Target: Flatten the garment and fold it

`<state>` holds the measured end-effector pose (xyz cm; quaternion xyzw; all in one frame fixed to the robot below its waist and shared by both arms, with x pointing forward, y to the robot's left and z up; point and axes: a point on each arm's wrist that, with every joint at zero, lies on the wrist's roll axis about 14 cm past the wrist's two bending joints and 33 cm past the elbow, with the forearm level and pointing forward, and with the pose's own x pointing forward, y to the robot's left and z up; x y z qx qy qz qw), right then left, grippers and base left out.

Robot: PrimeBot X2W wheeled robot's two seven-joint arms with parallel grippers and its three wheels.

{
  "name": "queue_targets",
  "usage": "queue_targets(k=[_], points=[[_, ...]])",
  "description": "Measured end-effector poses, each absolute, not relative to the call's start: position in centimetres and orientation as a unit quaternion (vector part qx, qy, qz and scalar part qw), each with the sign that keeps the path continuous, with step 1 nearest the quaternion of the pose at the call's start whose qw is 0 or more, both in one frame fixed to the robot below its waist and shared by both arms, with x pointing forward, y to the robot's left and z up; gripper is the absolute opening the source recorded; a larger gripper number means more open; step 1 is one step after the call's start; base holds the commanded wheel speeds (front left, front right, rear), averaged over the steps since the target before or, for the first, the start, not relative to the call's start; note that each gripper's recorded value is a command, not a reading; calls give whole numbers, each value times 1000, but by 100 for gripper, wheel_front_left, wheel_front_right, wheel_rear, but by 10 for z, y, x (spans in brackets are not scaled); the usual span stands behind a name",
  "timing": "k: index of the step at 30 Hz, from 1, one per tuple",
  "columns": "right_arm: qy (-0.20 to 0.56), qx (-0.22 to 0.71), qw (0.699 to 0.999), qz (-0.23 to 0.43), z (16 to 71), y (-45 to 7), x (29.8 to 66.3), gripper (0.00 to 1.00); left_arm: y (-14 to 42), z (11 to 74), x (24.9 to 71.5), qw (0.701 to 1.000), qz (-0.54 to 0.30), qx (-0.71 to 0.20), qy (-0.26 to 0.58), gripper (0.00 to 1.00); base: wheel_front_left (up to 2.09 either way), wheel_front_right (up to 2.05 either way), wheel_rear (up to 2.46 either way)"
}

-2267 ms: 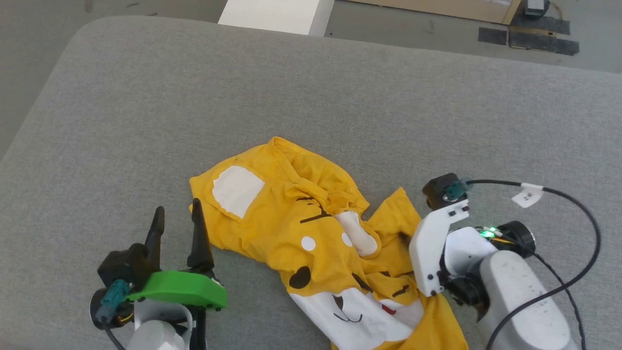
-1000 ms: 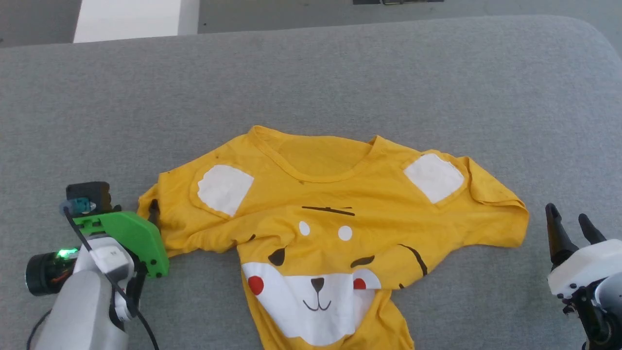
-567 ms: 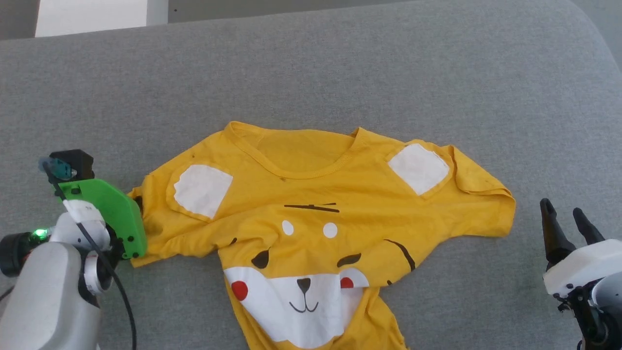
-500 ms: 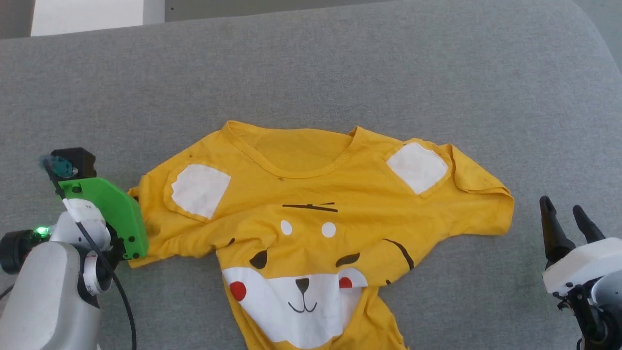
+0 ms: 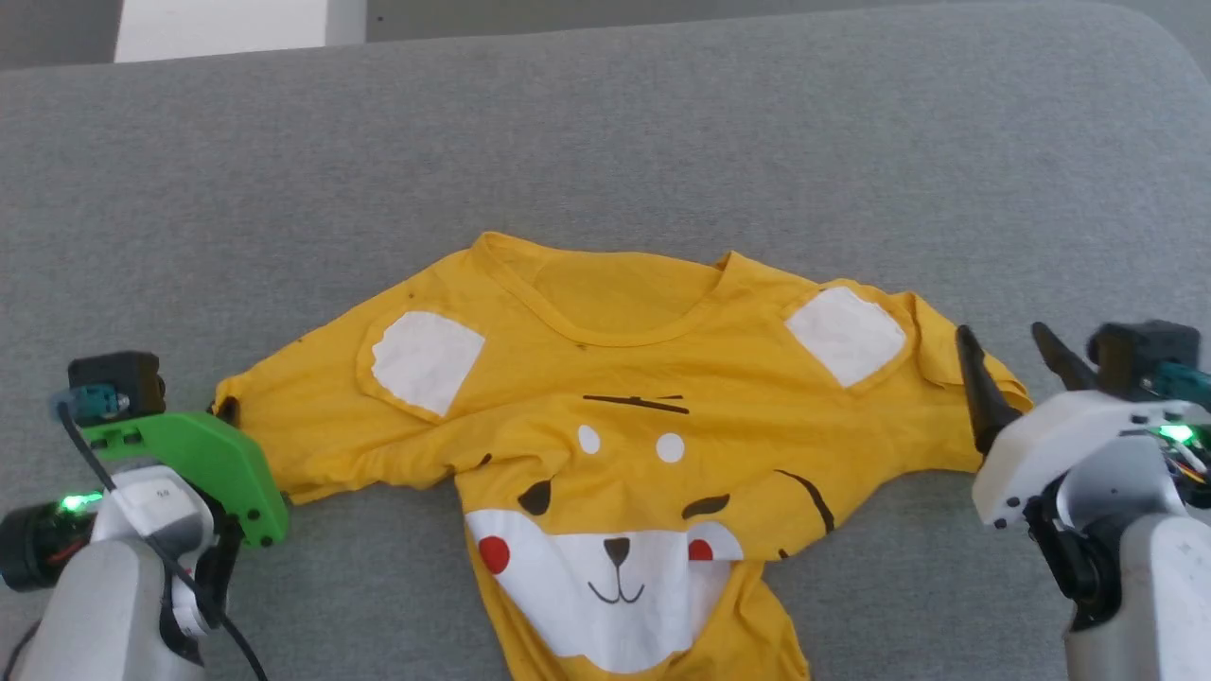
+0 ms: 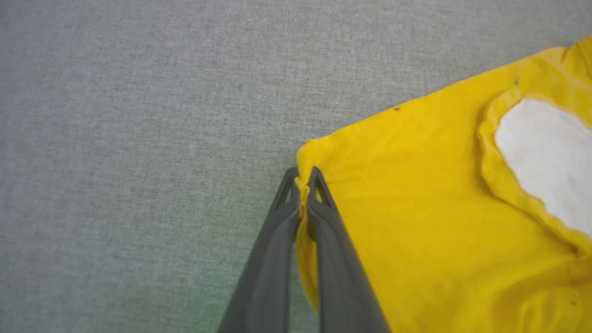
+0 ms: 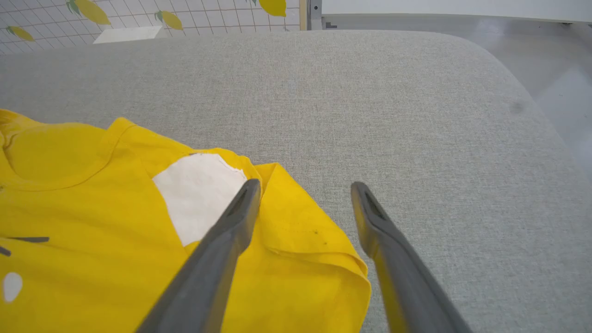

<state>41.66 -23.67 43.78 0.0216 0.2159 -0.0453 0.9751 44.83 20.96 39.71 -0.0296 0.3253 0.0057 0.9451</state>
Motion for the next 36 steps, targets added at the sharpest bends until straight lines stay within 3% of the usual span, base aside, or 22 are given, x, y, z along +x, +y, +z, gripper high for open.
queue_targets(k=[7, 16, 17, 18, 19, 23, 29, 36], points=[[319, 6, 947, -30, 402, -227, 430, 100, 217, 390, 431, 942, 17, -50, 332, 0, 0, 0, 0], [456, 6, 890, -12, 366, -222, 436, 100, 218, 383, 430, 939, 13, -59, 338, 0, 0, 0, 0], [469, 9, 883, -10, 365, -221, 436, 44, 218, 382, 430, 939, 13, -59, 339, 0, 0, 0, 0], [485, 8, 874, -10, 364, -222, 435, 29, 219, 381, 431, 939, 13, -59, 339, 0, 0, 0, 0], [497, 6, 868, -9, 364, -223, 435, 0, 219, 380, 431, 938, 13, -60, 340, 0, 0, 0, 0], [511, 4, 860, -3, 368, -223, 436, 0, 218, 384, 435, 946, 4, -57, 321, 0, 0, 0, 0], [489, -37, 872, 4, 386, -231, 447, 0, 212, 409, 460, 968, -34, -26, 249, 0, 0, 0, 0], [353, -114, 929, 5, 466, -242, 522, 0, 222, 504, 534, 993, -61, 39, 95, 0, 0, 0, 0]])
